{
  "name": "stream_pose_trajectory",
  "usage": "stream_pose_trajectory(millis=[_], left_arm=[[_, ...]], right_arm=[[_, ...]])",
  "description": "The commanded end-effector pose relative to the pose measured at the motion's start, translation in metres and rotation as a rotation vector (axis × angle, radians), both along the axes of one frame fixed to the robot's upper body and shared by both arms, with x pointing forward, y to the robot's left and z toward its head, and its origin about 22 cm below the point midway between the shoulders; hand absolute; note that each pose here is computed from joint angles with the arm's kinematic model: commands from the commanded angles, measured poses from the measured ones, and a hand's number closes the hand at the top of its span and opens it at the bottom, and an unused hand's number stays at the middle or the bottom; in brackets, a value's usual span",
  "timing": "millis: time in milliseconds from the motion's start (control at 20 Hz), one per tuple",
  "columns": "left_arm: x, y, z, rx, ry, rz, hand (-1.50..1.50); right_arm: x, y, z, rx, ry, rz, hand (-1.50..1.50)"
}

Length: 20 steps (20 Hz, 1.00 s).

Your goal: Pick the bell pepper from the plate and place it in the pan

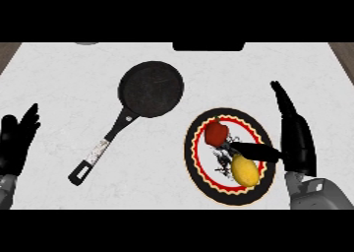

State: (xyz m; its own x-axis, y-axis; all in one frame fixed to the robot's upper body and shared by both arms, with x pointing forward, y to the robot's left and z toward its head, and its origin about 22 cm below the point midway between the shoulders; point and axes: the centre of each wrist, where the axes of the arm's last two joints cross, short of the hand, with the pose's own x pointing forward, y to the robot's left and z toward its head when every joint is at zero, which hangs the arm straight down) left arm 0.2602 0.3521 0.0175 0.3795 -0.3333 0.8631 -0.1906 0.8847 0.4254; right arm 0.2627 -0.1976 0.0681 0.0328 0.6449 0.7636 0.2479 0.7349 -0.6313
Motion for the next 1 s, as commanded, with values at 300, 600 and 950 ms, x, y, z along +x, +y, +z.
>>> stream_pose_trajectory(millis=[300, 600, 950], left_arm=[[0.01, -0.005, 0.008, 0.012, -0.015, -0.028, 0.0], [0.007, 0.004, -0.007, -0.008, 0.004, -0.029, 0.0], [0.005, -0.002, 0.001, -0.016, -0.009, -0.014, 0.0]], right_arm=[[0.034, 0.066, 0.074, -0.378, 0.441, -0.035, -1.5], [0.042, 0.121, 0.078, -0.439, 0.614, 0.011, -1.5], [0.055, 0.113, 0.064, -0.441, 0.662, -0.007, -1.5]])
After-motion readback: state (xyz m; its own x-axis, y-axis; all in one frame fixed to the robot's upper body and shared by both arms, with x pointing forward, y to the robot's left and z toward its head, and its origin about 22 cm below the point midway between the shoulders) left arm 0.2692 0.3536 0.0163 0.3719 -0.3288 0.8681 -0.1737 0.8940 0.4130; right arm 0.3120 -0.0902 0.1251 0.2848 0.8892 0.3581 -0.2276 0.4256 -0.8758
